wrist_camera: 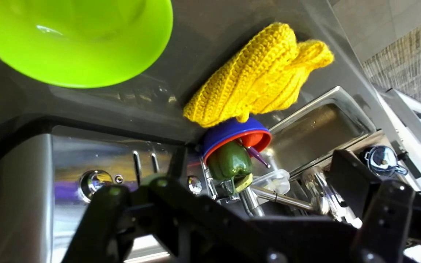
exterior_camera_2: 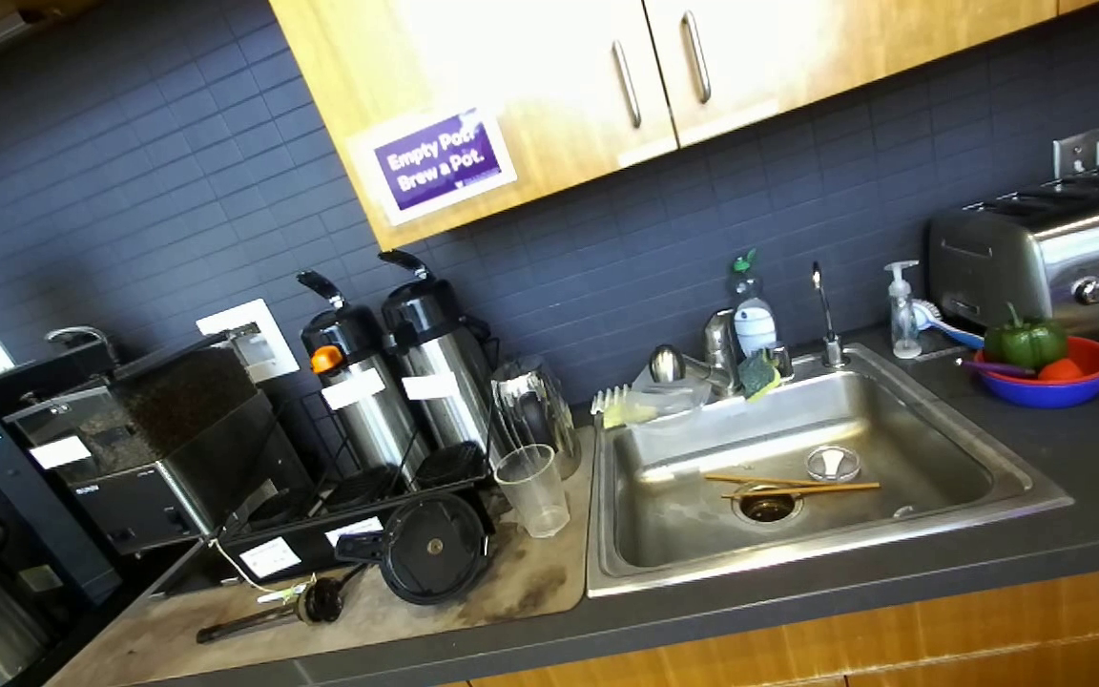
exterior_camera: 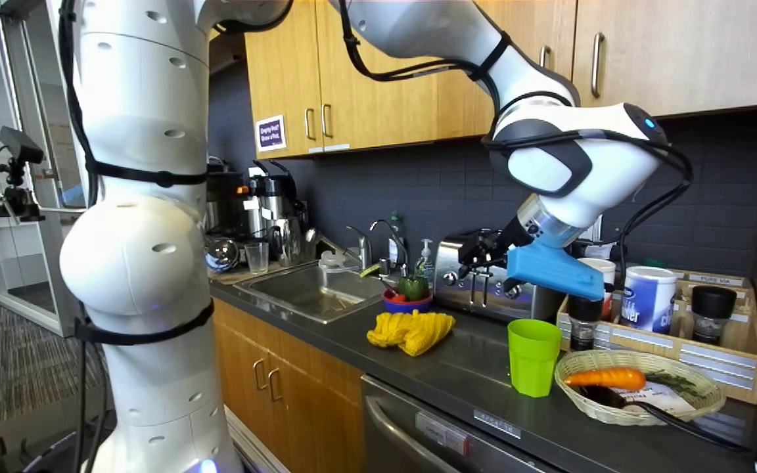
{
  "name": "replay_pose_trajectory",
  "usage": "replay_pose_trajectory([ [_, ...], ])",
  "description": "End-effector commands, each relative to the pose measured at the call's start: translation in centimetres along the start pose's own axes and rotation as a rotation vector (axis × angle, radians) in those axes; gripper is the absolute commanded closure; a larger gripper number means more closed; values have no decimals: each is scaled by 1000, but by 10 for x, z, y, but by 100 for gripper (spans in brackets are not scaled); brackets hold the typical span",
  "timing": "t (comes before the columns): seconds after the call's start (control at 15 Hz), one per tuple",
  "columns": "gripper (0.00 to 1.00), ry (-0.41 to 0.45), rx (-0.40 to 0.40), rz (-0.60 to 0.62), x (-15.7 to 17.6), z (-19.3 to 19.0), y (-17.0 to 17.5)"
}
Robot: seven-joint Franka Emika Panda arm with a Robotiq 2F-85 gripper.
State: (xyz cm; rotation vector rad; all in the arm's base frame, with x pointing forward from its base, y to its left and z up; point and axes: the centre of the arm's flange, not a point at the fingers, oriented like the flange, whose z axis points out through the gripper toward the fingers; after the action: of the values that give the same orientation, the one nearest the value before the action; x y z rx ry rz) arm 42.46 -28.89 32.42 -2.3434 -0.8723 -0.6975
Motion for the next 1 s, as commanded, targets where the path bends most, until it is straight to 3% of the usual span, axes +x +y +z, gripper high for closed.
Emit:
replay_pose_trajectory([
  [0.0,0,-29,-9,-47,7,32,-11],
  [0.93,0,-207,-75,-248,31,123,-48],
])
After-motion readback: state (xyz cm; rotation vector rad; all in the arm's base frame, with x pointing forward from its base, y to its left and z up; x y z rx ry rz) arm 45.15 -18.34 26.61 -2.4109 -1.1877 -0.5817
